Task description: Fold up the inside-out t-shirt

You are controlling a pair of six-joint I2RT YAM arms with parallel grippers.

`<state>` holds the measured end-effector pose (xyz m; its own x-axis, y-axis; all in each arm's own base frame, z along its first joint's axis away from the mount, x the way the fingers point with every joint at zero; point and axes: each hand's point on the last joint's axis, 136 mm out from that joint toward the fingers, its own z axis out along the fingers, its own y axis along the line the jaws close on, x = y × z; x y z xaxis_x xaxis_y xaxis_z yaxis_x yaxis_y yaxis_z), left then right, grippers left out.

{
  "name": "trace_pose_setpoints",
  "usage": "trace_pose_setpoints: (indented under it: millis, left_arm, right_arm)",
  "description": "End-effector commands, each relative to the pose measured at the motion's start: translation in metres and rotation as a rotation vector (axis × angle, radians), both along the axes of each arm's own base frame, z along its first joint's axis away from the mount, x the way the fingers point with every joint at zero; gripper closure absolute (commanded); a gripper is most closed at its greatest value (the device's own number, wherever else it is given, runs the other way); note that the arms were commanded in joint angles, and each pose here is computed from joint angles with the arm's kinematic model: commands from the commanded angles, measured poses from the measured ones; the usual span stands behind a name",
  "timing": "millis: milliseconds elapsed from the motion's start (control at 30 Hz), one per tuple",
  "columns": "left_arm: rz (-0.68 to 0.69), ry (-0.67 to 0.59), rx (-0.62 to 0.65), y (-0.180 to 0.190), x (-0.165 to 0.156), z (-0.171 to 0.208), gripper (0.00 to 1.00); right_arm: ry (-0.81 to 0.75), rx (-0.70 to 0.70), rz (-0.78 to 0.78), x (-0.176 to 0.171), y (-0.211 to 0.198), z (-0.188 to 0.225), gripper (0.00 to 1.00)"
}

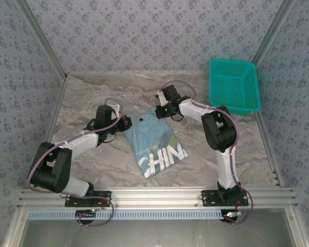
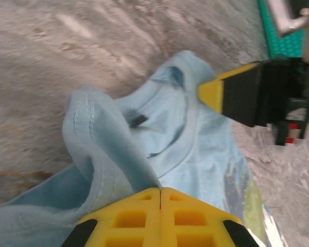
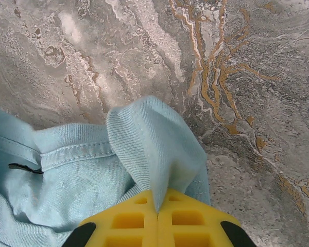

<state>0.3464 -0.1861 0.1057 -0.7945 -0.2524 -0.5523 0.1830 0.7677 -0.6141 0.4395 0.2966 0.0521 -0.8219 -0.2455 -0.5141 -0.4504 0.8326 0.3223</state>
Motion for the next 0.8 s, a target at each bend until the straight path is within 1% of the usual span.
trace_pose_setpoints:
  millis: [0, 200, 300, 467, 533, 567, 600, 633, 700, 767]
  left_arm:
    - [0.061, 0.057, 0.047, 0.016, -0.002, -0.019, 1.00]
    - [0.177, 0.168, 0.091, 0.047, -0.016, -0.052, 1.00]
    - [0.201, 0.218, 0.117, 0.055, -0.027, -0.062, 1.00]
    - [0.232, 0.245, 0.150, 0.065, -0.040, -0.066, 0.91]
    - [0.247, 0.245, 0.157, 0.068, -0.043, -0.063, 0.79]
    - [0.247, 0.240, 0.152, 0.067, -0.045, -0.060, 0.74]
    - [0.249, 0.237, 0.146, 0.067, -0.047, -0.057, 0.67]
    - [0.251, 0.236, 0.141, 0.066, -0.048, -0.055, 0.62]
    - [0.247, 0.221, 0.138, 0.063, -0.048, -0.050, 0.53]
    - [0.247, 0.228, 0.151, 0.061, -0.046, -0.052, 0.47]
  right_arm:
    - [0.003, 0.008, 0.005, -0.001, -0.002, 0.004, 1.00]
    - [0.006, 0.007, 0.006, -0.001, -0.001, 0.003, 1.00]
    - [0.004, 0.001, 0.001, -0.001, -0.003, 0.003, 1.00]
    - [-0.003, 0.003, -0.003, 0.003, -0.003, 0.007, 1.00]
    - [-0.002, 0.003, -0.001, 0.003, -0.002, 0.009, 0.98]
    - [-0.004, 0.005, 0.001, 0.003, -0.002, 0.011, 0.95]
    - [-0.006, 0.004, 0.001, 0.003, -0.002, 0.013, 0.92]
    - [-0.007, 0.005, 0.000, 0.003, -0.003, 0.014, 0.90]
    - [-0.018, 0.011, 0.000, 0.004, -0.004, 0.020, 0.88]
    - [-0.018, 0.015, 0.003, 0.003, -0.003, 0.021, 0.88]
